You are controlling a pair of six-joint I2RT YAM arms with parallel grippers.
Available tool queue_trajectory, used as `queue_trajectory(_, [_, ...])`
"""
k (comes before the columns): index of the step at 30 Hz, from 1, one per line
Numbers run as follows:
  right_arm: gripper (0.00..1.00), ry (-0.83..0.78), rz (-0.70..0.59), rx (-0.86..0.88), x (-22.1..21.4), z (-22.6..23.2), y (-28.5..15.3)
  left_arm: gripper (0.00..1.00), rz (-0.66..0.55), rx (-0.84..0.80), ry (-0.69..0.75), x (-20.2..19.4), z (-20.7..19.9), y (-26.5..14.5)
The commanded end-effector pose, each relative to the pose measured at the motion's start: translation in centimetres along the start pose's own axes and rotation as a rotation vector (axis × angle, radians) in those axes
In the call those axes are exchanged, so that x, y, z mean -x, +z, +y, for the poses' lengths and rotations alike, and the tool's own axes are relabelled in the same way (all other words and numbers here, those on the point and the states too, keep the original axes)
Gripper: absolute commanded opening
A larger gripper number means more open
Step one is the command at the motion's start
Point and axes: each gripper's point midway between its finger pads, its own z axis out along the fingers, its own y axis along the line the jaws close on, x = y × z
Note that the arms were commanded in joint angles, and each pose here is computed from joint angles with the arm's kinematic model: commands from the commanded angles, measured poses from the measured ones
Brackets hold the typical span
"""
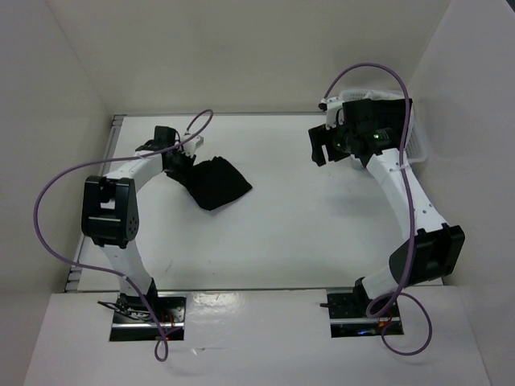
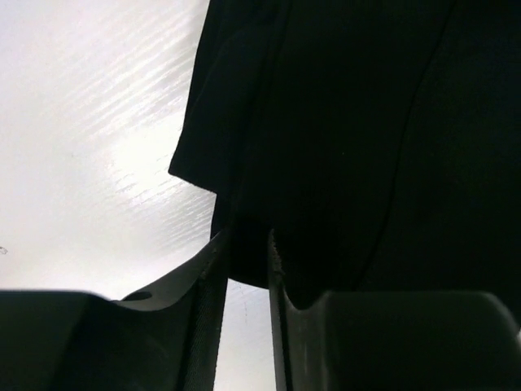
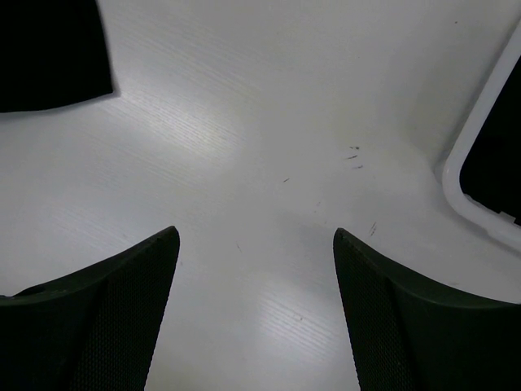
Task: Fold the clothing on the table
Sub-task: Flatten the skirt out
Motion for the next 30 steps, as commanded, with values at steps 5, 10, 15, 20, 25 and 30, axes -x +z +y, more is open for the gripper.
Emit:
queue_trajectory(5, [0.81,-0.016,-0.088,-0.028,1.5,-0.1,-1.2,0.22,-0.015,-0.087,0.045,1.2,-1.0,-0.2])
queue_trajectory(10, [0.81,-0.019,-0.106,-0.031,1.5,-0.1,-1.8,0.60,-0.049,-0.061,0.069,2.0,0.0,-1.9])
queue_trajectory(15, [0.81,-0.017,-0.096,-0.039,1.0,-0.2,-1.4,0.71,-0.055,-0.070,0.106,1.8,0.6,-2.9])
queue_trajectory(20, [0.81,-0.018,-0.106,-0.040,1.1,-0.2,-1.6,0.72,-0.056,-0.125,0.107,1.2,0.6,-3.0])
queue_trajectory(25, [0.81,-0.020,-0.122,-0.061,1.4,-0.5,-1.9,0.69,-0.006,-0.277,0.093,-0.6,-1.6,-2.4])
queue_trajectory(30, [0.81,-0.009,-0.112,-0.068,0.9,-0.6,-1.5,0.68,-0.001,-0.373,0.108,-1.3,-2.8,-2.5])
